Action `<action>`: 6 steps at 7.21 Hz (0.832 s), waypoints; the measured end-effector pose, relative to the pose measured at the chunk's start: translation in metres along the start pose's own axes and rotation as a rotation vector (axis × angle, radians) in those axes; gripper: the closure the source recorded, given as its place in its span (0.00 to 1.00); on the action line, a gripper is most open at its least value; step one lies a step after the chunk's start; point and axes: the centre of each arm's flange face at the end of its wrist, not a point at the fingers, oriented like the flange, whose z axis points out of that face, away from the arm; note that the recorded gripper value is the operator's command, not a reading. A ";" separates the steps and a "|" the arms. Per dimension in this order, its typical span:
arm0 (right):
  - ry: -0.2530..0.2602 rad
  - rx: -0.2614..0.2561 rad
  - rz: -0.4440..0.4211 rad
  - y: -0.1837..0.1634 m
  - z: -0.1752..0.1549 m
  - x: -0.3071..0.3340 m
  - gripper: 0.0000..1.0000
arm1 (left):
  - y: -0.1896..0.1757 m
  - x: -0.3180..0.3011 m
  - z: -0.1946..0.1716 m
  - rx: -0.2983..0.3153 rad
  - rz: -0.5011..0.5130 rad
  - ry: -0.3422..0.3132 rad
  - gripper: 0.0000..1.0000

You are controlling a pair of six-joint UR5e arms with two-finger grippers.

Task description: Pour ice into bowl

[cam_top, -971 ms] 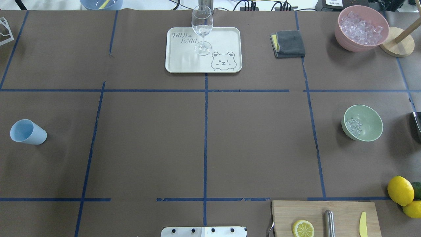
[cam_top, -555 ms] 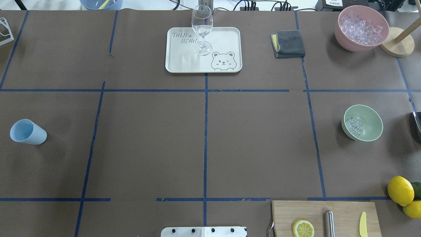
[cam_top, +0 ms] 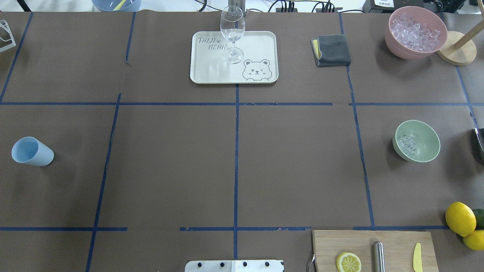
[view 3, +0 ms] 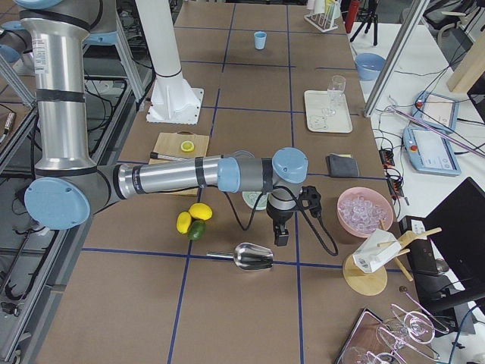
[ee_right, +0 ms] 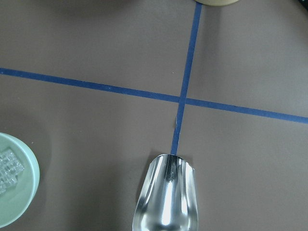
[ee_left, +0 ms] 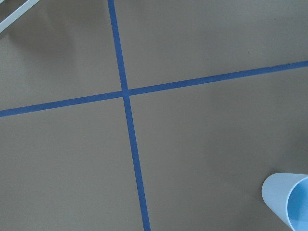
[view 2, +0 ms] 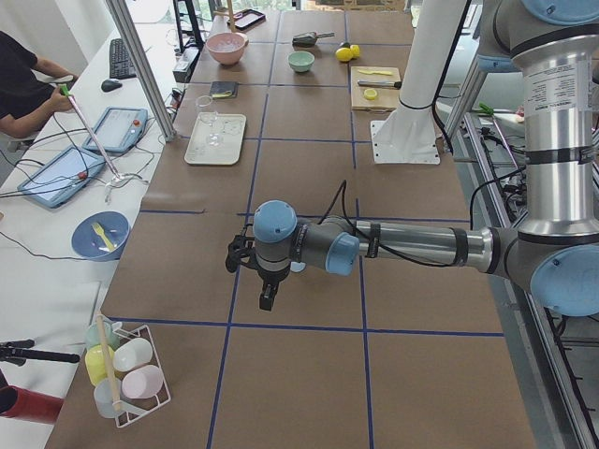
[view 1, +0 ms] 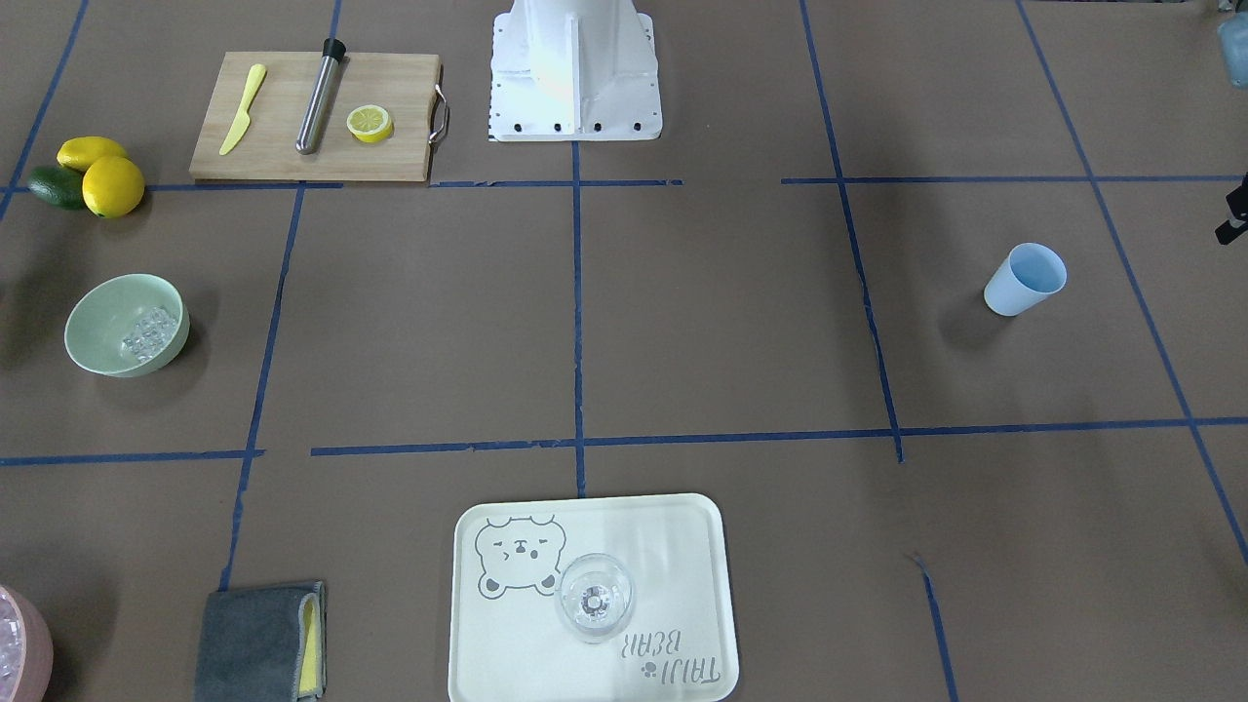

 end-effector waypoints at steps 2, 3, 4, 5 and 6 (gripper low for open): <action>-0.012 -0.008 0.008 0.007 0.004 0.002 0.00 | -0.009 0.004 -0.002 0.009 0.014 0.002 0.00; -0.026 -0.011 0.012 0.009 0.006 0.002 0.00 | -0.012 0.004 -0.002 0.011 0.016 0.002 0.00; -0.029 -0.011 0.012 0.010 0.006 0.002 0.00 | -0.012 0.005 -0.003 0.009 0.014 0.002 0.00; -0.023 -0.014 0.013 0.011 0.007 0.003 0.00 | -0.010 0.004 -0.003 0.006 0.009 0.001 0.00; -0.019 -0.019 0.018 0.014 0.009 0.005 0.00 | -0.008 0.003 -0.003 -0.003 -0.002 -0.001 0.00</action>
